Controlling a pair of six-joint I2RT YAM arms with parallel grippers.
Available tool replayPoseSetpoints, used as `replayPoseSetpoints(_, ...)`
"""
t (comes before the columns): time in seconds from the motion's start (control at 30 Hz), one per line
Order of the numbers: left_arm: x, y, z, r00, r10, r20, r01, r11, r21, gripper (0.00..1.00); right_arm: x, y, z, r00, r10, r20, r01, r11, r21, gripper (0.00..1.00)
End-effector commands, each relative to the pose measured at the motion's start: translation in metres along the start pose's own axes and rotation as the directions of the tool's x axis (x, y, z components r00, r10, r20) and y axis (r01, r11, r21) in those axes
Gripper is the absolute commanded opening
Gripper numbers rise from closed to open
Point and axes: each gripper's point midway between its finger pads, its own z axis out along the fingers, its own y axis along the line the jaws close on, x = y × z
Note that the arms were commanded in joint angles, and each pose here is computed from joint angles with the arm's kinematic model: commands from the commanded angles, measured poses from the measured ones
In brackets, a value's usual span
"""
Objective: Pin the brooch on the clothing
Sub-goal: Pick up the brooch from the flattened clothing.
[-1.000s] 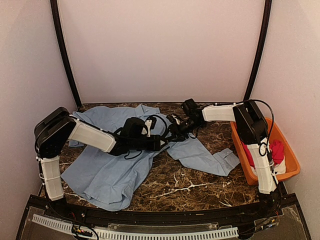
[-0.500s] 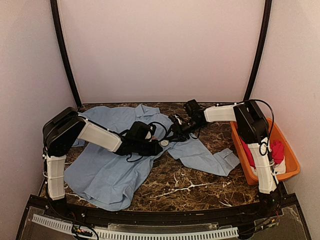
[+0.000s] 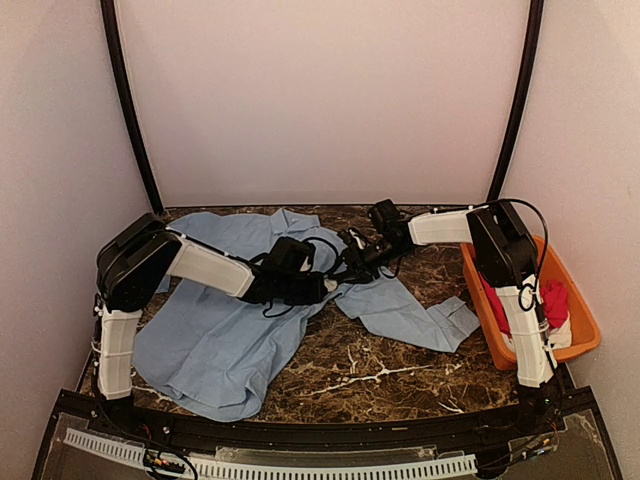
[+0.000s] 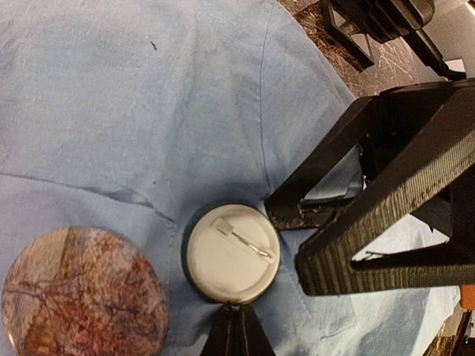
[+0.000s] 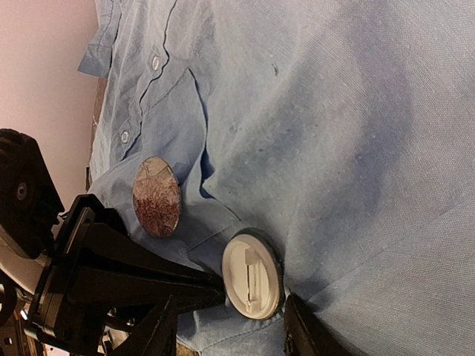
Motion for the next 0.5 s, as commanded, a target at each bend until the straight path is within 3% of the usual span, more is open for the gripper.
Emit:
replayPoseSetpoints(0.0, 0.017, 0.015, 0.012, 0.998, -0.010, -0.065, 0.005, 0.998, -0.065, 0.05, 0.008, -0.008, 0.008, 1.000, 0.023, -0.019, -0.023, 1.000, 0.006, 0.47)
replayPoseSetpoints(0.13, 0.027, 0.021, 0.017, 0.995, -0.031, -0.097, 0.024, 0.997, -0.068, 0.01, 0.009, -0.005, 0.011, 0.999, 0.027, -0.031, -0.028, 0.999, -0.016, 0.47)
replayPoseSetpoints(0.47, 0.045, 0.029, 0.021, 0.989, -0.063, -0.131, 0.056, 0.997, -0.056, 0.01, -0.001, 0.003, 0.012, 0.999, 0.036, -0.007, -0.037, 0.996, -0.082, 0.47)
